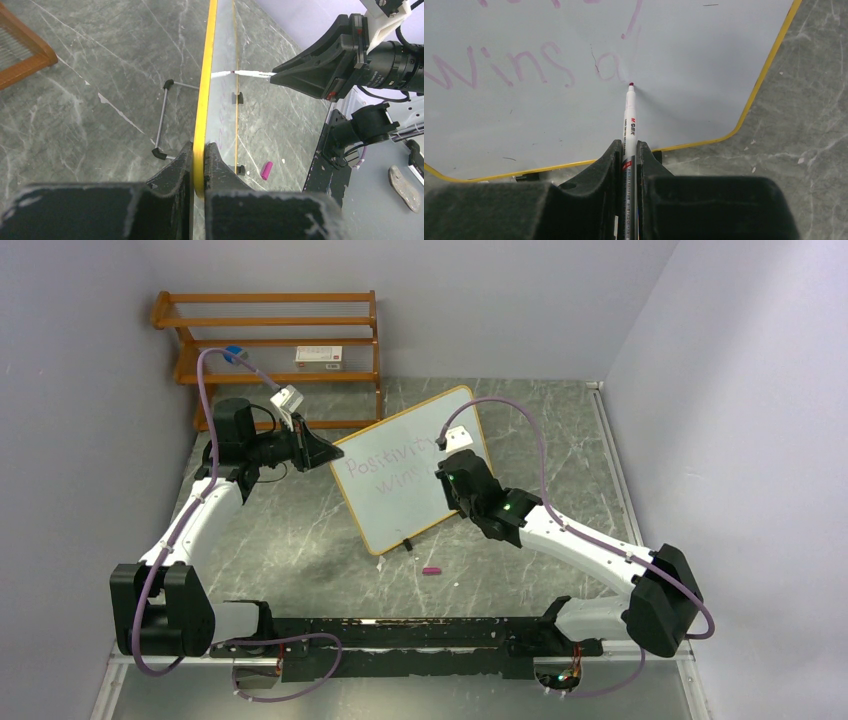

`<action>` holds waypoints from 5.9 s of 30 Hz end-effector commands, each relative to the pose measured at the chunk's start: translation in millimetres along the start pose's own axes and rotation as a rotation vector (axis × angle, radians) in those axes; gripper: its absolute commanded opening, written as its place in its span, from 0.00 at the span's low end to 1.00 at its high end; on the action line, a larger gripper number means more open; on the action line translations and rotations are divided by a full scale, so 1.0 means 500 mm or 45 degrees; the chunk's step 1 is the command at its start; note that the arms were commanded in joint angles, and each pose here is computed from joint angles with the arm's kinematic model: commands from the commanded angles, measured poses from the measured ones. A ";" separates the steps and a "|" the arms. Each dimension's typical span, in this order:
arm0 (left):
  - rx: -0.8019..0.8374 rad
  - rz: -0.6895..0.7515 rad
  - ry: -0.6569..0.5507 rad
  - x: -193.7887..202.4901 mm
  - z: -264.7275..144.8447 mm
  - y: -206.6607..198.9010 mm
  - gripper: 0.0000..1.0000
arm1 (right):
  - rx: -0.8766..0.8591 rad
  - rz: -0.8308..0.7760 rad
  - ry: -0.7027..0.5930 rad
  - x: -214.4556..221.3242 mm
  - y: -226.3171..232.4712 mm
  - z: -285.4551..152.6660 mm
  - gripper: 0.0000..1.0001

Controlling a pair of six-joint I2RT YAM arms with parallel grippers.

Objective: Write a sentence on the whiteboard
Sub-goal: Write a sentence on the whiteboard, then close the whiteboard marker at the center of the board.

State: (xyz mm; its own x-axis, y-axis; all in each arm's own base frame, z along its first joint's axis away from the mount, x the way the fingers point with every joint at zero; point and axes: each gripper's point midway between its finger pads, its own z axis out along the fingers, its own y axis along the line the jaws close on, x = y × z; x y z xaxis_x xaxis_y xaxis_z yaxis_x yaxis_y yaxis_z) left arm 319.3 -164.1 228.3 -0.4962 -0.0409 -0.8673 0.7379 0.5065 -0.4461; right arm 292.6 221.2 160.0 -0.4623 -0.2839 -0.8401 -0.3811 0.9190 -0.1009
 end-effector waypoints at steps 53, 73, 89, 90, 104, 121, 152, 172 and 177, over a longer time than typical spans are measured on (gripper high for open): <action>-0.036 0.077 0.036 0.015 0.009 0.018 0.05 | 0.022 0.036 0.027 0.005 -0.028 0.008 0.00; -0.041 0.080 0.037 0.016 0.007 0.019 0.05 | 0.127 0.057 -0.080 -0.034 -0.054 0.015 0.00; -0.056 0.079 0.038 0.016 0.007 0.023 0.05 | 0.142 0.074 -0.089 -0.022 -0.077 -0.018 0.00; -0.057 0.077 0.039 0.016 0.007 0.023 0.05 | 0.143 0.075 -0.085 -0.018 -0.077 -0.016 0.00; -0.042 0.080 0.039 0.016 0.008 0.019 0.05 | 0.090 0.099 -0.114 -0.026 -0.061 0.022 0.00; -0.061 0.082 0.030 0.011 0.004 0.019 0.05 | 0.118 0.125 -0.177 -0.047 -0.091 -0.033 0.00; -0.301 0.361 0.003 -0.104 -0.024 -0.144 0.92 | 0.288 0.227 -0.482 -0.107 -0.221 -0.261 0.00; 0.015 0.630 0.474 0.220 0.113 -0.387 0.86 | 0.317 0.350 -0.591 -0.049 -0.263 -0.336 0.00; 0.029 0.712 0.661 0.310 0.163 -0.394 0.79 | 0.318 0.364 -0.606 -0.042 -0.266 -0.338 0.00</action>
State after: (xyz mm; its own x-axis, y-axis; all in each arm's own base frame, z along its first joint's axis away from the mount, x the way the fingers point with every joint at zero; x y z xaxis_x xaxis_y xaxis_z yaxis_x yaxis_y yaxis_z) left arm 129.0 -326.3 183.3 -0.2247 0.5710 -0.7896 0.9509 0.3055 -0.0497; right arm 219.0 64.9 283.2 -0.0961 0.0673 -0.9931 -0.0943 0.9926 0.0764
